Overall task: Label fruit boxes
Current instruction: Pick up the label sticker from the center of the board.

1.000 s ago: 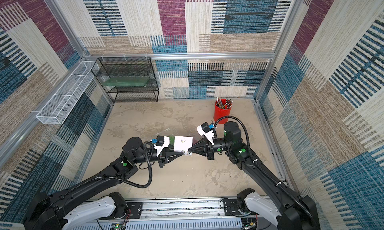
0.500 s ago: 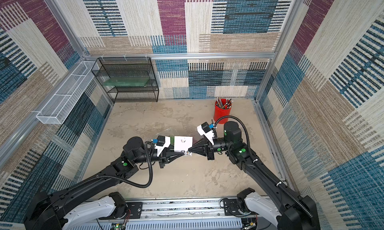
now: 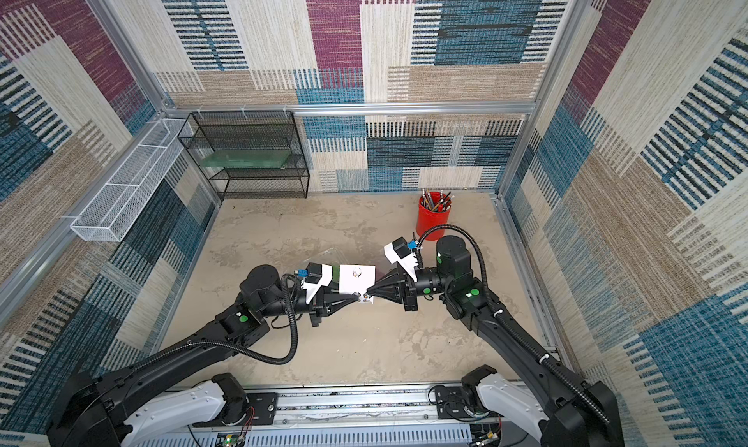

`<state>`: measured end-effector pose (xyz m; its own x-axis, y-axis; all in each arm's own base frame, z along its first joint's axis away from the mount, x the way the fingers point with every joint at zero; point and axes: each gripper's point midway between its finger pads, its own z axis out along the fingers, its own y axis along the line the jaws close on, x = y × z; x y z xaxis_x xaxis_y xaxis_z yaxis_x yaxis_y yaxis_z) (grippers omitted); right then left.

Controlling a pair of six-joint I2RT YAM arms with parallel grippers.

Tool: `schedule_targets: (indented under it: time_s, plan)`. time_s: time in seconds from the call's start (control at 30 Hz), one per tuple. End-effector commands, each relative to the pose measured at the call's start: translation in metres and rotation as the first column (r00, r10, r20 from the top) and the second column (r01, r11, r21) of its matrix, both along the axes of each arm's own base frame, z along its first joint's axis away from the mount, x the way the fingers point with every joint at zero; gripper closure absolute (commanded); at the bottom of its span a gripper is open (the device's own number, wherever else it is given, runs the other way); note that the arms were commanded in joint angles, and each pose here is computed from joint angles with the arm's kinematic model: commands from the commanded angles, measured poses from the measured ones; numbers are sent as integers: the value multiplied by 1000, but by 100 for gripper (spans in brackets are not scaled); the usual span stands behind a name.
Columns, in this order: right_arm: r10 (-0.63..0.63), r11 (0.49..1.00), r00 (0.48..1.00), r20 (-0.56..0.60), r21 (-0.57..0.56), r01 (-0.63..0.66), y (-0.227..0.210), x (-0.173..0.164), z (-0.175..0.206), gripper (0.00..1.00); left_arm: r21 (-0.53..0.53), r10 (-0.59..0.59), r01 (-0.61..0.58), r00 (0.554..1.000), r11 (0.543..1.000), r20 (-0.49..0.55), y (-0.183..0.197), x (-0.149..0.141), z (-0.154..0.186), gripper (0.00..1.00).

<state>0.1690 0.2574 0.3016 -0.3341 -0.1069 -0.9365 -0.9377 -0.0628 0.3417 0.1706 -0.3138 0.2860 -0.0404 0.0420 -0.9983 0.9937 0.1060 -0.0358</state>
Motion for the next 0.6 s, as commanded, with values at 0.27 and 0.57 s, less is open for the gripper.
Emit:
schedule_targets:
  time_s: [0.27,0.57]
  plan:
    - [2,1000,1000,23,9,-2,0,0,6,97,14,-12,11,1000,1000,13,-3,1,0,91]
    - [-4,1000,1000,21,7,4,0,1,5,97,16,-9,9,1000,1000,14,-2,-1,0,97]
